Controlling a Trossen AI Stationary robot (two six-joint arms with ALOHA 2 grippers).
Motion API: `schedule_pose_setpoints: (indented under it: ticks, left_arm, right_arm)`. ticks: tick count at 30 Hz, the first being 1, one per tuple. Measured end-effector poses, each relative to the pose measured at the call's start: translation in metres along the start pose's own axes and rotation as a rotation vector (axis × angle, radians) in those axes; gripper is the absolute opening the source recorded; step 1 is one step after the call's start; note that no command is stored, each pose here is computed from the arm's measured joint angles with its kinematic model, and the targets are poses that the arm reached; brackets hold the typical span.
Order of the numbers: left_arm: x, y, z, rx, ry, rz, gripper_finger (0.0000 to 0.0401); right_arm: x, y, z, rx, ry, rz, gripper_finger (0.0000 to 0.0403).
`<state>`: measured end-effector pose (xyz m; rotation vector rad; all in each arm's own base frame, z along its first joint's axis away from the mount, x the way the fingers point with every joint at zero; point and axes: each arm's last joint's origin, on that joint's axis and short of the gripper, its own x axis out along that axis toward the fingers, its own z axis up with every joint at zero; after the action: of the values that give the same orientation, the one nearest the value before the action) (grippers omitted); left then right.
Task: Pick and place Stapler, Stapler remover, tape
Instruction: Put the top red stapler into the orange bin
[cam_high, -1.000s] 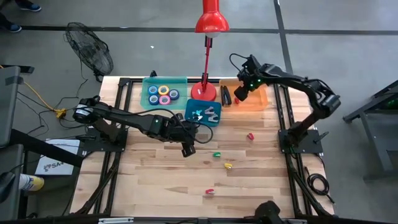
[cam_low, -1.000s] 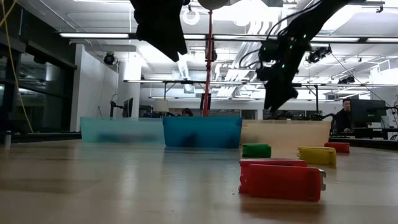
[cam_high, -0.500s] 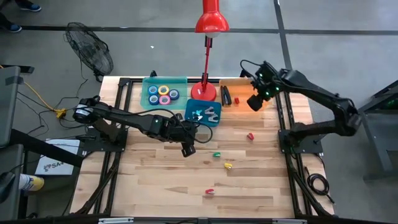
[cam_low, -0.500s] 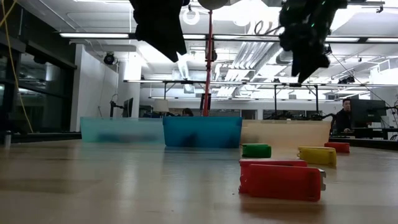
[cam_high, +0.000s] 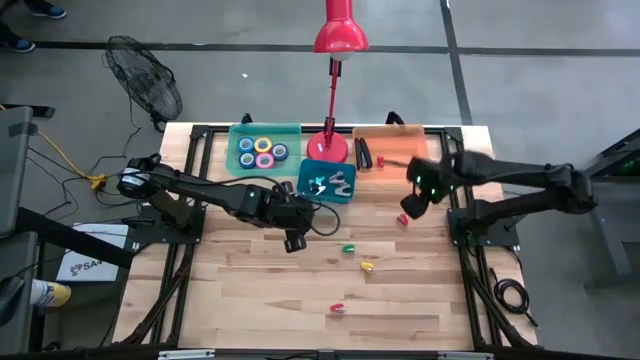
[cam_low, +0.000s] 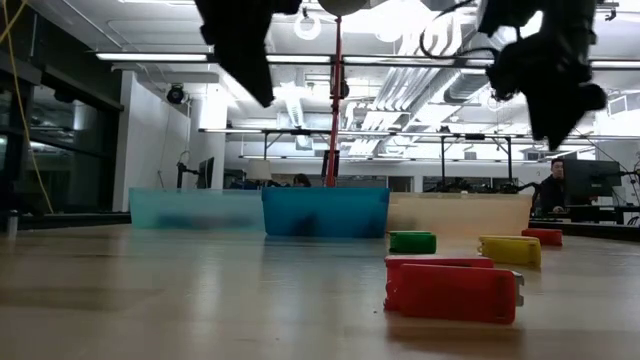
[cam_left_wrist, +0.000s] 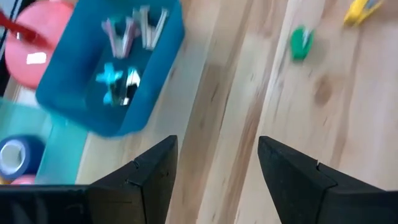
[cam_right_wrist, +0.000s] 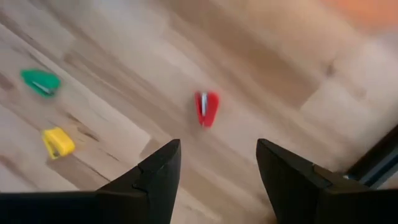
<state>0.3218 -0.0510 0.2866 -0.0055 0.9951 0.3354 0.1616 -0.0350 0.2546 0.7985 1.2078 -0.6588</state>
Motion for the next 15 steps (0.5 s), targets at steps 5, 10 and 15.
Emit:
schedule_pose_setpoints:
  ticks: [5,10,15]
  left_arm:
    - [0.004,0.002,-0.01,0.044,0.069,0.023,0.0217]
    - [0.01,0.001,-0.017,0.092,0.107,0.013,0.0217]
    - [0.014,0.001,-0.023,0.099,0.136,-0.007,0.0217]
  right_arm:
    - [0.03,0.008,-0.018,0.008,-0.007,0.004,0.0202]
    - [0.054,0.009,-0.031,-0.047,-0.054,-0.009,0.0201]
    - [0.068,0.007,-0.042,-0.064,-0.103,-0.059,0.0198]
